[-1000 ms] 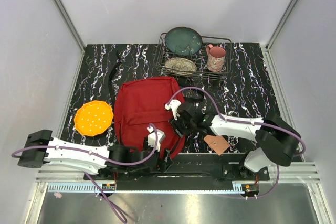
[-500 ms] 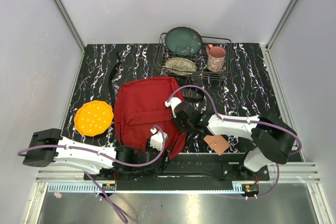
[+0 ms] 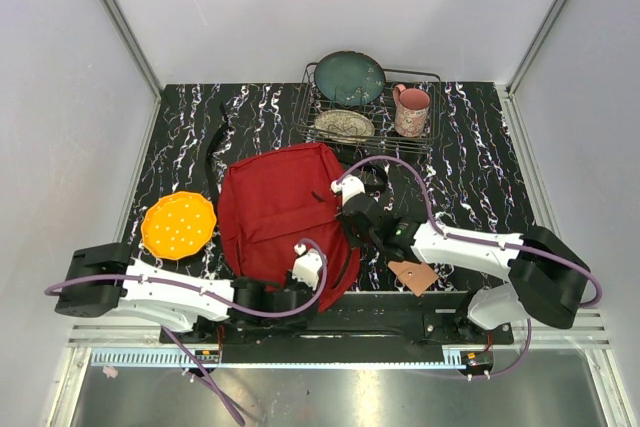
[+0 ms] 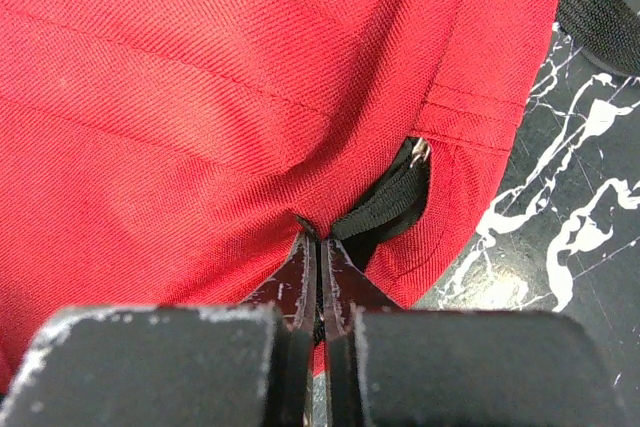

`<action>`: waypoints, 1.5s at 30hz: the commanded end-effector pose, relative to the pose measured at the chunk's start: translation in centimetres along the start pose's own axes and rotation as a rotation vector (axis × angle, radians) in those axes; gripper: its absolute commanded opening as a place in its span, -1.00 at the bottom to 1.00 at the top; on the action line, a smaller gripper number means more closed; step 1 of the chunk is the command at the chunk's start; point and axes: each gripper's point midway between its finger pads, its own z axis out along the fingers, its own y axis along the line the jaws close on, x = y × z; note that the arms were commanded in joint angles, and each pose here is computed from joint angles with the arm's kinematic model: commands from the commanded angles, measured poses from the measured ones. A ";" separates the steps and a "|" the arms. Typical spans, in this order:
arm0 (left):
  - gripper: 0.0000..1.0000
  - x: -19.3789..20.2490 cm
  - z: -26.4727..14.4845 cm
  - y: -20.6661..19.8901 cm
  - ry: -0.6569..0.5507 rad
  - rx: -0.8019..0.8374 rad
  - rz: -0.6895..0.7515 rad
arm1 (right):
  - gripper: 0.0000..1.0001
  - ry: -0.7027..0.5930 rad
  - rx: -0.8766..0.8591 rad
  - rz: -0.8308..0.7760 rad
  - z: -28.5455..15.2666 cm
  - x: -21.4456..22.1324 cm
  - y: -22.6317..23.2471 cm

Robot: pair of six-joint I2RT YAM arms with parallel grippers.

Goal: Pack the student bag
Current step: Zip the student bag at the center of the board.

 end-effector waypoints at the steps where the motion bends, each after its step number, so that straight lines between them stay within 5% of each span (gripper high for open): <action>1: -1.00 0.6 -0.3 -1.6 0.061 0.034 -0.007 | -1.00 -0.100 0.091 0.075 -0.5 -2.5 -1.7; 22: -1.00 0.7 -0.3 -1.1 0.080 -0.007 -0.002 | -1.00 -0.128 0.171 0.180 -3.7 -1.8 -4.1; 34: -1.00 2.2 -0.4 -2.2 0.150 0.054 0.020 | -1.00 -0.326 0.071 0.356 -1.8 -8.1 -6.4; 45: -1.00 3.4 0.1 -3.1 0.197 0.074 0.029 | -1.00 -0.354 0.132 0.388 1.2 -11.4 -7.5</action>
